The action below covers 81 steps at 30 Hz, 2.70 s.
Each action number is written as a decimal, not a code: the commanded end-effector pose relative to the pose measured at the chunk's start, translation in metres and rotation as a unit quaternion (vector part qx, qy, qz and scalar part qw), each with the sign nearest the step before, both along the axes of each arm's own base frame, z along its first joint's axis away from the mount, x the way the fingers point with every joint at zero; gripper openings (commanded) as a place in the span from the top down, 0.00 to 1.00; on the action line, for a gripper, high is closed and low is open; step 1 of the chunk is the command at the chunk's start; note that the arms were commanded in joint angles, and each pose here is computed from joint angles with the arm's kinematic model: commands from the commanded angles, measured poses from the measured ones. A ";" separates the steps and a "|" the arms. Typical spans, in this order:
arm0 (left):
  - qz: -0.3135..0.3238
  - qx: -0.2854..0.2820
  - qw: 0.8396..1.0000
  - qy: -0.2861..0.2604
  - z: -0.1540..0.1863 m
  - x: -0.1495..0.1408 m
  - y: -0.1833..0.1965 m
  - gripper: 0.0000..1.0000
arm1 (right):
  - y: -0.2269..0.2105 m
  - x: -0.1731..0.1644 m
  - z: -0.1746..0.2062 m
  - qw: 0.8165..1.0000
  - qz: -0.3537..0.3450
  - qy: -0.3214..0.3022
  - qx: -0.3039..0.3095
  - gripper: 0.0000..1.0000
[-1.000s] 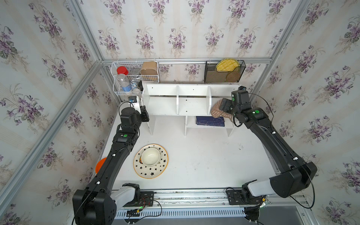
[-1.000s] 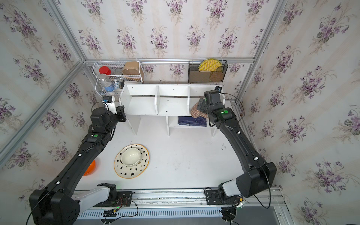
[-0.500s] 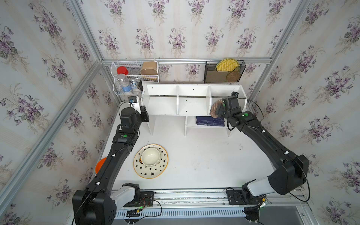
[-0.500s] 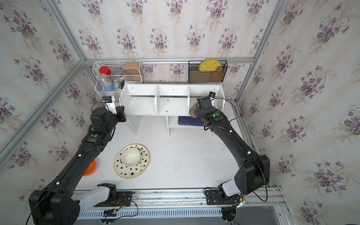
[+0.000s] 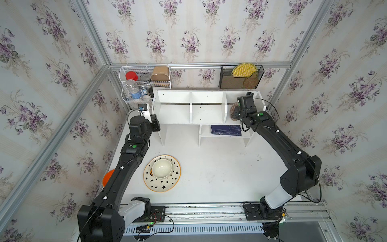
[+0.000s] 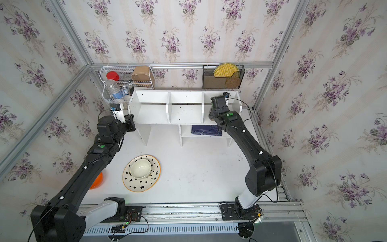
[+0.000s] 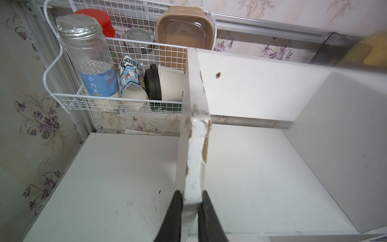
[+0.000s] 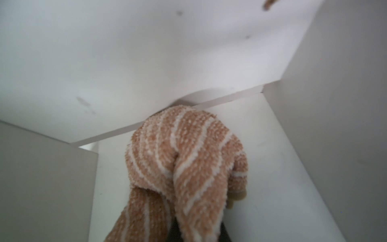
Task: Wipe the bookshelf clean with a cloth
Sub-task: Wipe the dust from the shelf.
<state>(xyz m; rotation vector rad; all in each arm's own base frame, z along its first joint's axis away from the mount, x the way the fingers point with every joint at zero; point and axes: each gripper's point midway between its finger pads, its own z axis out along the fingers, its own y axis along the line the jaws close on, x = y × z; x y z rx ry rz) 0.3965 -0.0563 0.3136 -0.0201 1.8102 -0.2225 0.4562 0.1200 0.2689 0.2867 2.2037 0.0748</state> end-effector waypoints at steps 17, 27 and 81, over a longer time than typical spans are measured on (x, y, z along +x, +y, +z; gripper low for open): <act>-0.023 -0.031 0.999 0.023 -0.008 -0.005 -0.010 1.00 | -0.065 -0.046 -0.014 0.994 -0.047 0.036 -0.091 1.00; -0.023 -0.030 0.999 0.023 -0.008 -0.005 -0.010 1.00 | -0.017 -0.016 0.076 0.998 0.016 -0.060 -0.003 1.00; -0.023 -0.024 0.999 0.022 -0.008 -0.005 -0.009 1.00 | 0.022 0.041 0.131 0.990 0.119 -0.074 0.026 1.00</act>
